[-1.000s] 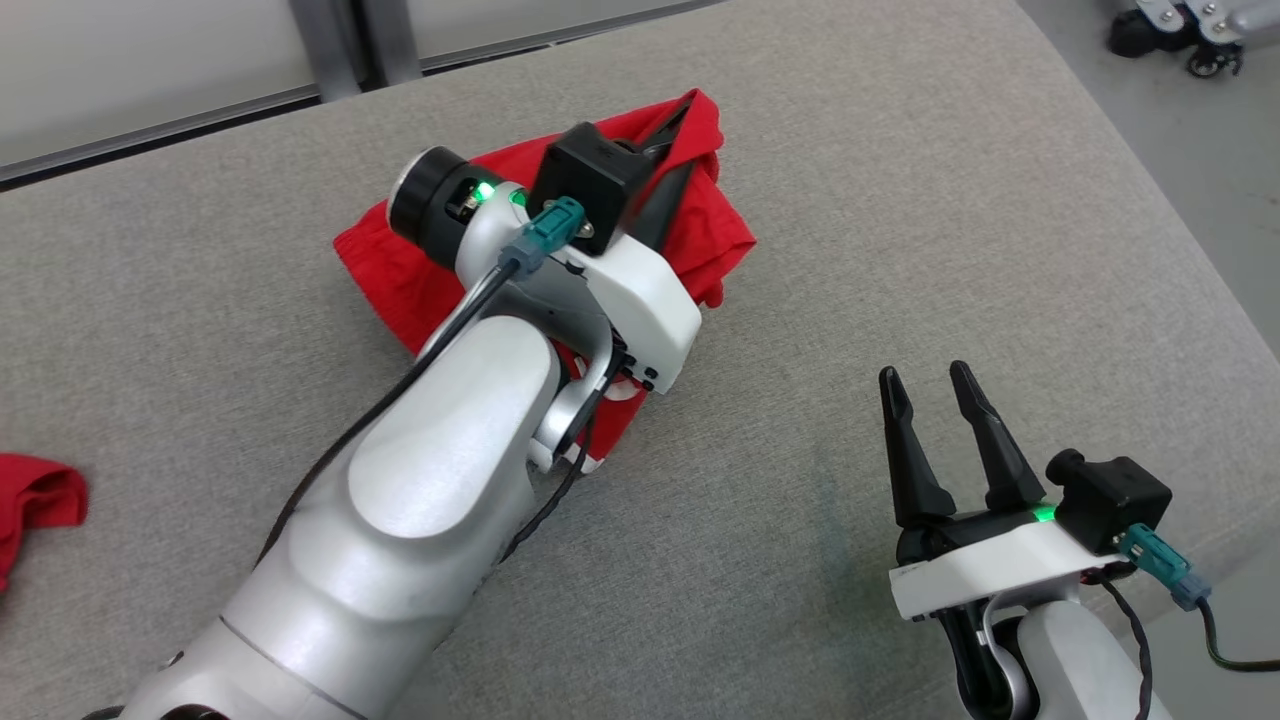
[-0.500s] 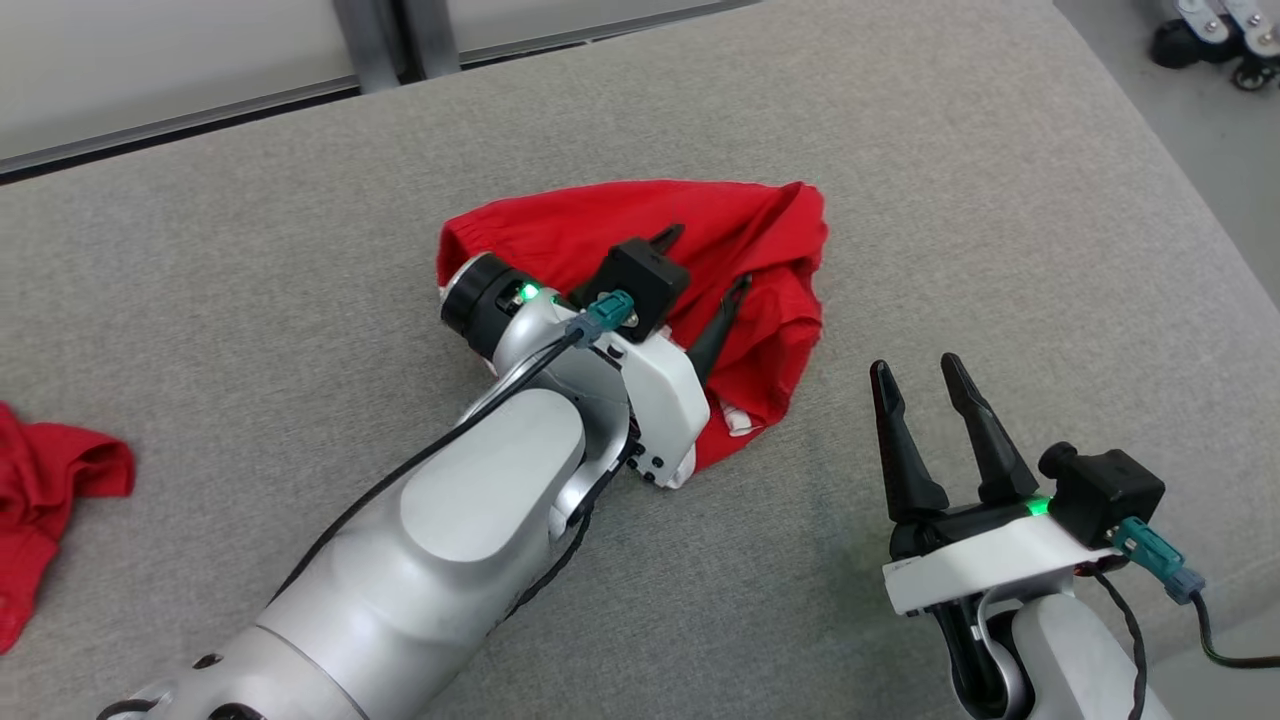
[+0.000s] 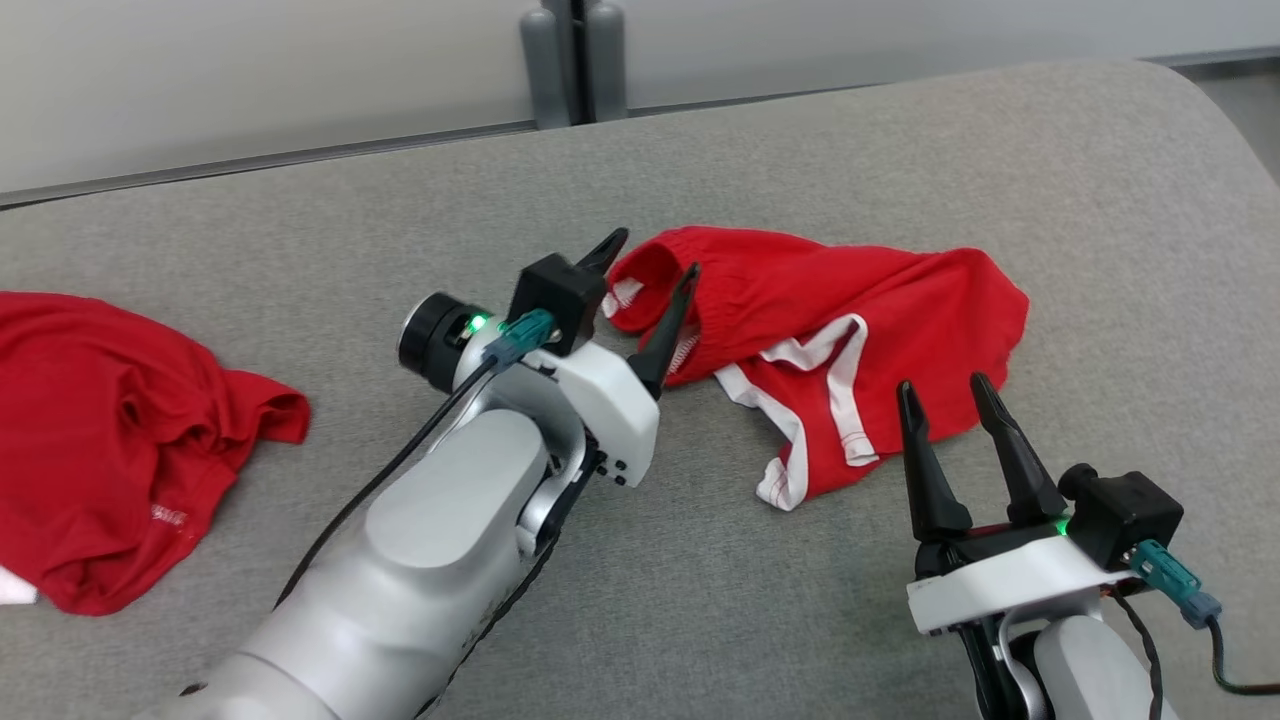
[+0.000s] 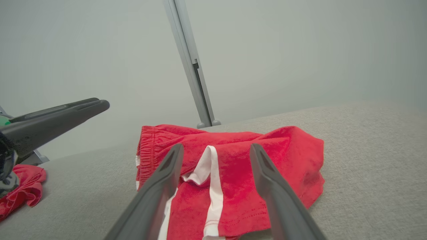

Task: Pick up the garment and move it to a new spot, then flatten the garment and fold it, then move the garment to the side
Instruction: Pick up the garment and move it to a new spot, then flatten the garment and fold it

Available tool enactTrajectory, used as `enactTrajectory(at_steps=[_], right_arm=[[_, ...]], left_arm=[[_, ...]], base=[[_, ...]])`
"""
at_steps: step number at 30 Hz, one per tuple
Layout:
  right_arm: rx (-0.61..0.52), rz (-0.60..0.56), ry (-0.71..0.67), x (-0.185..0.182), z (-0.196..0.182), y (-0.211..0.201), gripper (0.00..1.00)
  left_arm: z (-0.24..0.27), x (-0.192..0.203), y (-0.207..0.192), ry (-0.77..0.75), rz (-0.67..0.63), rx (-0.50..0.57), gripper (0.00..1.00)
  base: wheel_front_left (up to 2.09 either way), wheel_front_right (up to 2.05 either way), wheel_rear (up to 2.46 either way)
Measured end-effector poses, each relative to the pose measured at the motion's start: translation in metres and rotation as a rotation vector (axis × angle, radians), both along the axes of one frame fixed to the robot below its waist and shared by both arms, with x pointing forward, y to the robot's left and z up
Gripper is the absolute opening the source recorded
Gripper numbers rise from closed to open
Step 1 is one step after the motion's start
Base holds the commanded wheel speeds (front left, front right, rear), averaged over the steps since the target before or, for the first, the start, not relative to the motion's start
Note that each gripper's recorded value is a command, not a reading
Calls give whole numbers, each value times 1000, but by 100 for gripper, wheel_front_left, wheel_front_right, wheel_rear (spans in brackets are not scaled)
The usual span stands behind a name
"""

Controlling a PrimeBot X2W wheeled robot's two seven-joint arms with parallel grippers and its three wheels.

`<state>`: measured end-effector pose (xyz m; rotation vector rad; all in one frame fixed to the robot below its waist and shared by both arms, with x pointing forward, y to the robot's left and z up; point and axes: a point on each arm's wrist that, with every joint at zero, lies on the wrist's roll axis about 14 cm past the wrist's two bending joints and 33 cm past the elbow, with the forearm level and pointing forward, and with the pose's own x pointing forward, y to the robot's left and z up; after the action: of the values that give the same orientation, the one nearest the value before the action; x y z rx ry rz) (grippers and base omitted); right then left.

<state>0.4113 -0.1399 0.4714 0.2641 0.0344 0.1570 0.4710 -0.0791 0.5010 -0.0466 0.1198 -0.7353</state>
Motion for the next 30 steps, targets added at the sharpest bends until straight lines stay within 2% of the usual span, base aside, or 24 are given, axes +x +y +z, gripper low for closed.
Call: enactTrajectory(at_steps=[8,14,19,24,30], right_arm=[[-19,105,-40,-1,11,30,100],[-29,167,-43,-2,12,48,100],[-48,198,-37,-2,8,54,100],[-62,241,-27,-1,3,67,100],[-201,314,14,18,-7,82,100]], left_arm=[[7,-1,116,0,309,-109,100],[-3,-42,179,-16,482,-141,100],[-6,-70,192,-11,554,-201,100],[-8,-79,194,-16,570,-216,100],[-13,-80,195,-10,565,-208,100]], base=[[0,0,0],[0,0,0],[0,0,0],[0,0,0],[0,0,0]])
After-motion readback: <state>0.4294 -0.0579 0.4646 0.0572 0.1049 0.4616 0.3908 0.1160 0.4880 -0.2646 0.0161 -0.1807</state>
